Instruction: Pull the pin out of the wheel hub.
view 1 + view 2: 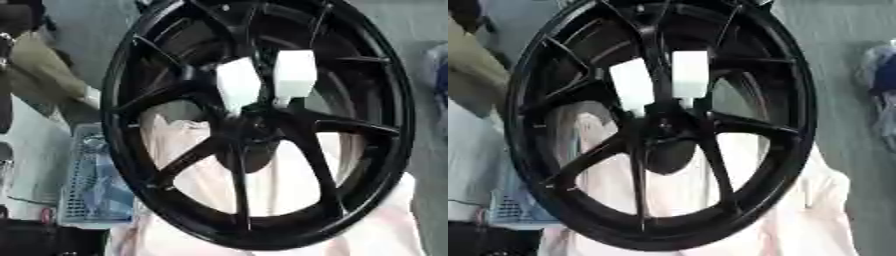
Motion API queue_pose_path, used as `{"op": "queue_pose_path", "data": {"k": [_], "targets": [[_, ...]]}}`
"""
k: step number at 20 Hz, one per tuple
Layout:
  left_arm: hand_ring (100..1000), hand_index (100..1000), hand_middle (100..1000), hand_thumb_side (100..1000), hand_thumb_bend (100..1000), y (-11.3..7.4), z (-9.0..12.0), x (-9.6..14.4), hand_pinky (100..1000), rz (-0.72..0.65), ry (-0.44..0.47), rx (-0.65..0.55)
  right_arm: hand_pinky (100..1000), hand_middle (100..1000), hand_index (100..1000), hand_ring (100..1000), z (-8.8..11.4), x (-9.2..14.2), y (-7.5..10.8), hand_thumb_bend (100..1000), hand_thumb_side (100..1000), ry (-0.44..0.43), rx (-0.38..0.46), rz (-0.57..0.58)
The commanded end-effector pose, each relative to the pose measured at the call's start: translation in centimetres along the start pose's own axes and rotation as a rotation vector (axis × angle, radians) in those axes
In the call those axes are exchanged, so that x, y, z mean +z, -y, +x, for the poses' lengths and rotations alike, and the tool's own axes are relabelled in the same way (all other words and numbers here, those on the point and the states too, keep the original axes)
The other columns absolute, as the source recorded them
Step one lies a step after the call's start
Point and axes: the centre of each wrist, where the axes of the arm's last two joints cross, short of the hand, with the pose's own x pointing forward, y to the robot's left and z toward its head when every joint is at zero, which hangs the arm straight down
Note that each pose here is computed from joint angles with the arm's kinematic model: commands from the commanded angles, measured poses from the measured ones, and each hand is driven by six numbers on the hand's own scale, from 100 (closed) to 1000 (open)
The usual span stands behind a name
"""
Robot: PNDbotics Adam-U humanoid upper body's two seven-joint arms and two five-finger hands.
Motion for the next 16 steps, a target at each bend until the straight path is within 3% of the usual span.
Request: {"op": "queue_pose_path", "data": {"k": [1, 16], "targets": [[750, 758, 574, 732, 100, -0.36, 0.80, -0.36, 840, -0.011, 0.032, -0.020, 732, 727, 783, 753, 0.89, -0.69, 0.47, 100, 543, 0.043, 0.012, 0.005], [751, 758, 575, 731, 100, -0.43, 0.84, -0.38, 839, -0.011, 0.035, -0.026, 731, 728, 782, 753, 0.85, -0.65, 0.46, 100, 544, 0.040, 0.010, 0.003]]}}
